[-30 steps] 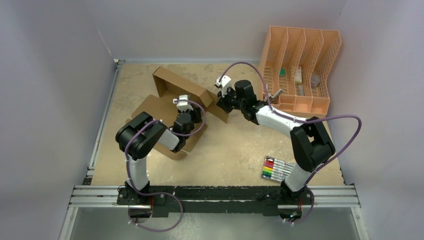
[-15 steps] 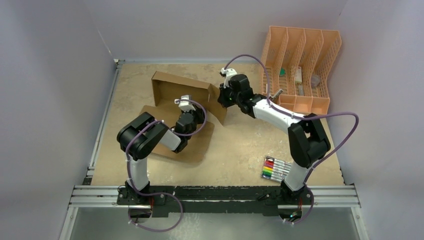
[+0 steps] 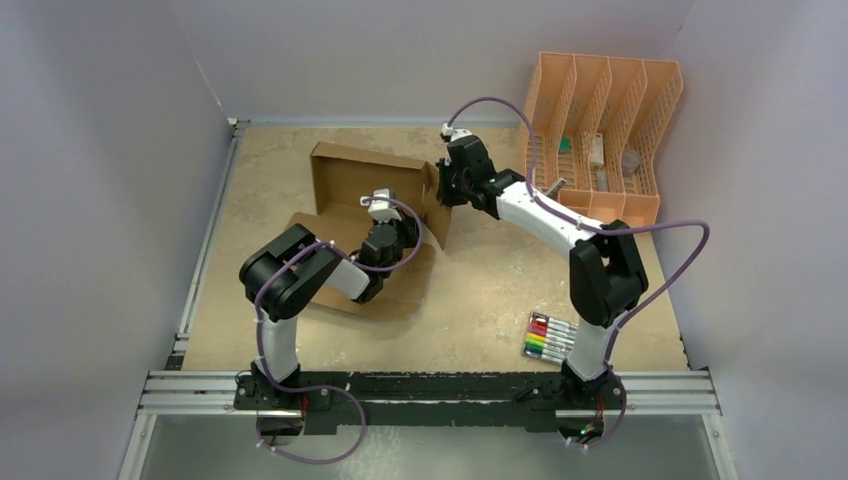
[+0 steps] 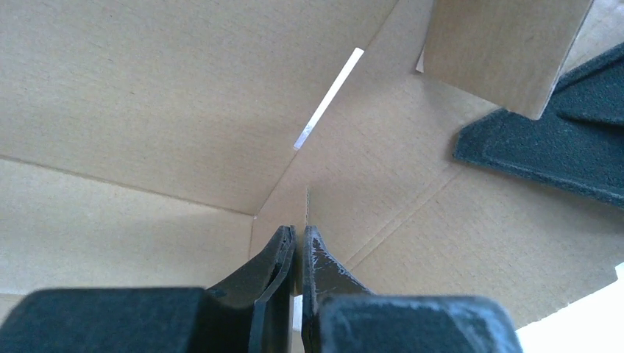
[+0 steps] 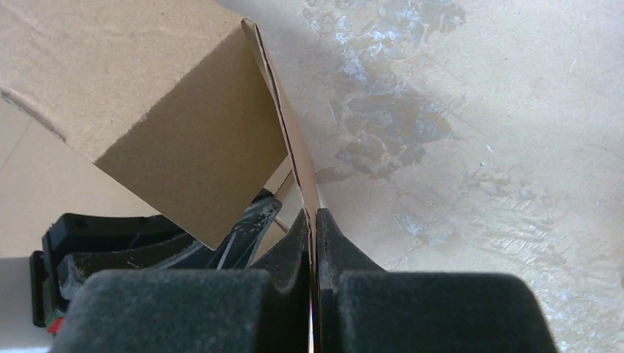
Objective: Fold the paper box
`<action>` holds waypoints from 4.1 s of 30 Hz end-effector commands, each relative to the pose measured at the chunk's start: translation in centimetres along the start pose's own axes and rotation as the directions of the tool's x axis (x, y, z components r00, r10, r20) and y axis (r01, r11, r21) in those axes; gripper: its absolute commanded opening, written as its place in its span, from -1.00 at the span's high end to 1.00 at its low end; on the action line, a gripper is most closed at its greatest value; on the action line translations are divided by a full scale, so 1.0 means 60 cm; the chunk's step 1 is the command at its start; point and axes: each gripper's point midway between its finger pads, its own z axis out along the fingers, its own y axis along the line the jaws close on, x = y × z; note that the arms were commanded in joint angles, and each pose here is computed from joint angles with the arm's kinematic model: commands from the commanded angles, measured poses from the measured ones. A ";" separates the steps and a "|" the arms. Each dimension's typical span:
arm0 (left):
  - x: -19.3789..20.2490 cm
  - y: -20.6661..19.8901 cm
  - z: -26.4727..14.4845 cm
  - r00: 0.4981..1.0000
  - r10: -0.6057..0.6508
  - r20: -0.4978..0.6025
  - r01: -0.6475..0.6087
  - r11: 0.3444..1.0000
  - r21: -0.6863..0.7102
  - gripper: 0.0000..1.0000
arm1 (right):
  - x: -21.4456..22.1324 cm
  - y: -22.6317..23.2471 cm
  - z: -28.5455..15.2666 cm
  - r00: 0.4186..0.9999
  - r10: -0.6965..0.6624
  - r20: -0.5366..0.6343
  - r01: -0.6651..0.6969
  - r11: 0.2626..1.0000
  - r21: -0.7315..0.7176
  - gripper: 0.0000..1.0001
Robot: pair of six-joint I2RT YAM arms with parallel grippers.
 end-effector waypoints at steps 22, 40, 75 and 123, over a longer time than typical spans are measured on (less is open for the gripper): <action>-0.074 0.005 -0.093 0.998 0.065 -0.008 -0.066 0.997 -0.034 0.05 | 0.067 -0.005 0.046 0.994 0.110 0.012 -0.110 0.983 0.147 1.00; -0.232 0.338 0.000 0.967 0.074 -0.245 -0.169 0.904 -0.392 -0.37 | 0.044 0.009 0.021 0.999 -0.029 0.037 0.024 0.991 0.128 1.00; 0.024 0.104 -0.106 0.866 -0.252 -0.432 0.169 0.960 -0.222 -0.20 | -0.042 0.038 0.021 0.983 0.113 0.142 -0.117 0.993 0.022 1.00; -0.422 0.108 -0.079 0.902 0.317 -0.293 -0.398 0.873 -0.281 -0.53 | 0.050 -0.022 0.034 0.992 -0.106 0.062 0.097 0.986 0.138 1.00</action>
